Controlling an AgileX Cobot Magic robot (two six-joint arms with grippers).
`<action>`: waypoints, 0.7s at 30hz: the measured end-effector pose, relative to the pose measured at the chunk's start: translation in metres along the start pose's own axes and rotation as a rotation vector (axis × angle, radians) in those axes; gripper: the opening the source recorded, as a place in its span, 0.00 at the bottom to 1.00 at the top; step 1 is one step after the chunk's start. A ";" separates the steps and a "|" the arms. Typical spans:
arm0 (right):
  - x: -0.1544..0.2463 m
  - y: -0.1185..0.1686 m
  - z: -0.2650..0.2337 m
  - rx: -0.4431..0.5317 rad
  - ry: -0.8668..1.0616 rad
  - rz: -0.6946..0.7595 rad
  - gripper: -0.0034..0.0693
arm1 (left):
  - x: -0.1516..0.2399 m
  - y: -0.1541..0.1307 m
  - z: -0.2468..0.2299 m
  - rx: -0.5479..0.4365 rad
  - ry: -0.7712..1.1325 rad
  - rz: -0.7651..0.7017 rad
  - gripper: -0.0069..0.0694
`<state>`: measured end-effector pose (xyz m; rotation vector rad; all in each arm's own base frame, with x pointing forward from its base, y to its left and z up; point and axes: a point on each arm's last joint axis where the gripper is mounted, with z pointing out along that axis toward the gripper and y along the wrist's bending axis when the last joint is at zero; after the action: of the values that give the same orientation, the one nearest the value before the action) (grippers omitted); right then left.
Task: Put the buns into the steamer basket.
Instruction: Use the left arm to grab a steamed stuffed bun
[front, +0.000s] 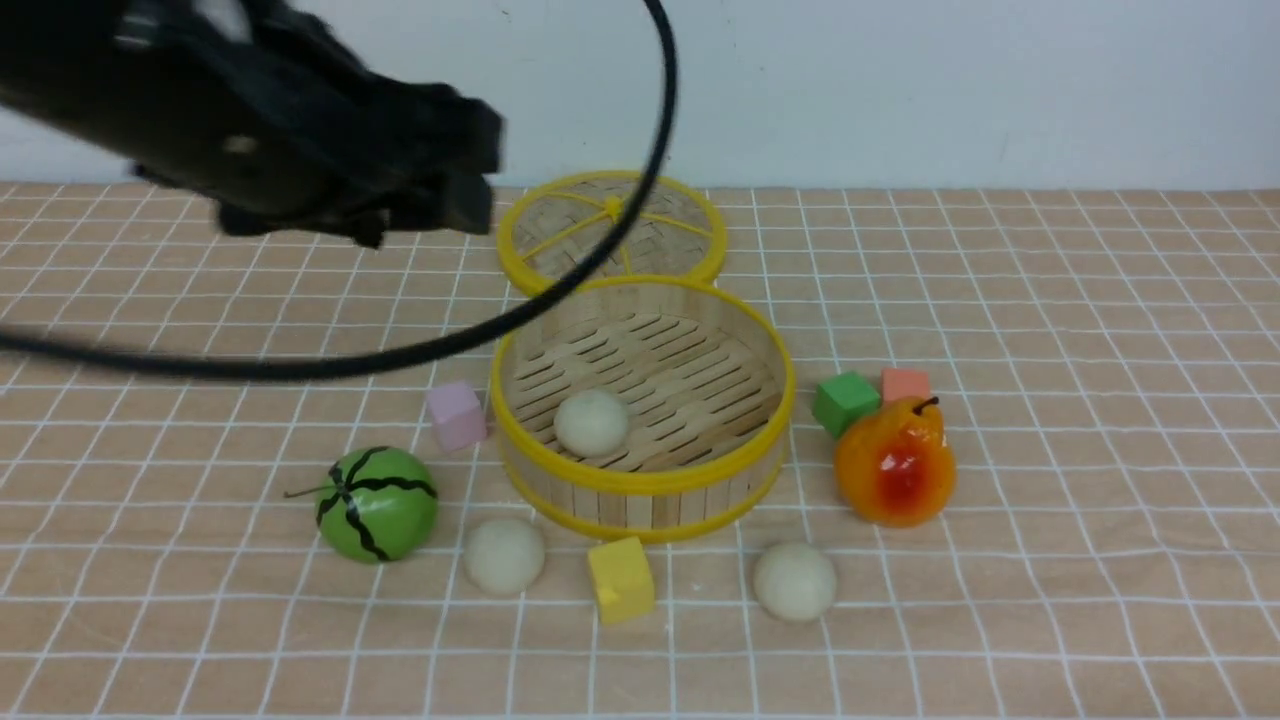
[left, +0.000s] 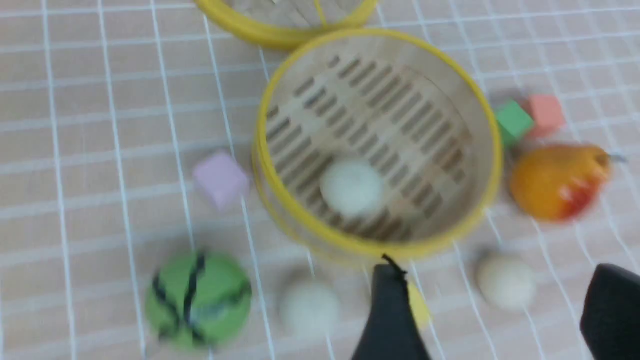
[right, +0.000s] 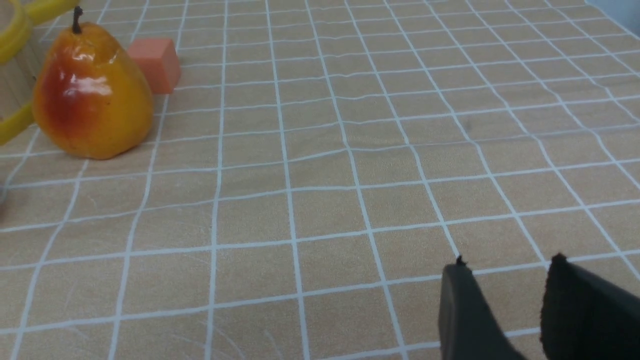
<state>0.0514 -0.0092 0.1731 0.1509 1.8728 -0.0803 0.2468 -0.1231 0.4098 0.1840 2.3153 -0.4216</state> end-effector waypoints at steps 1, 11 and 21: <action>0.000 0.000 0.000 0.000 0.000 0.000 0.38 | 0.008 0.002 -0.003 0.000 0.018 -0.004 0.68; 0.000 0.000 0.000 0.000 0.000 0.000 0.38 | 0.078 0.024 0.086 -0.049 0.299 0.094 0.44; 0.000 0.000 0.000 0.000 0.000 0.000 0.38 | 0.088 0.031 0.187 -0.069 0.350 0.105 0.34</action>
<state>0.0514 -0.0092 0.1731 0.1509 1.8728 -0.0803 0.3183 -0.1599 0.2168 0.3684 2.6431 -0.2716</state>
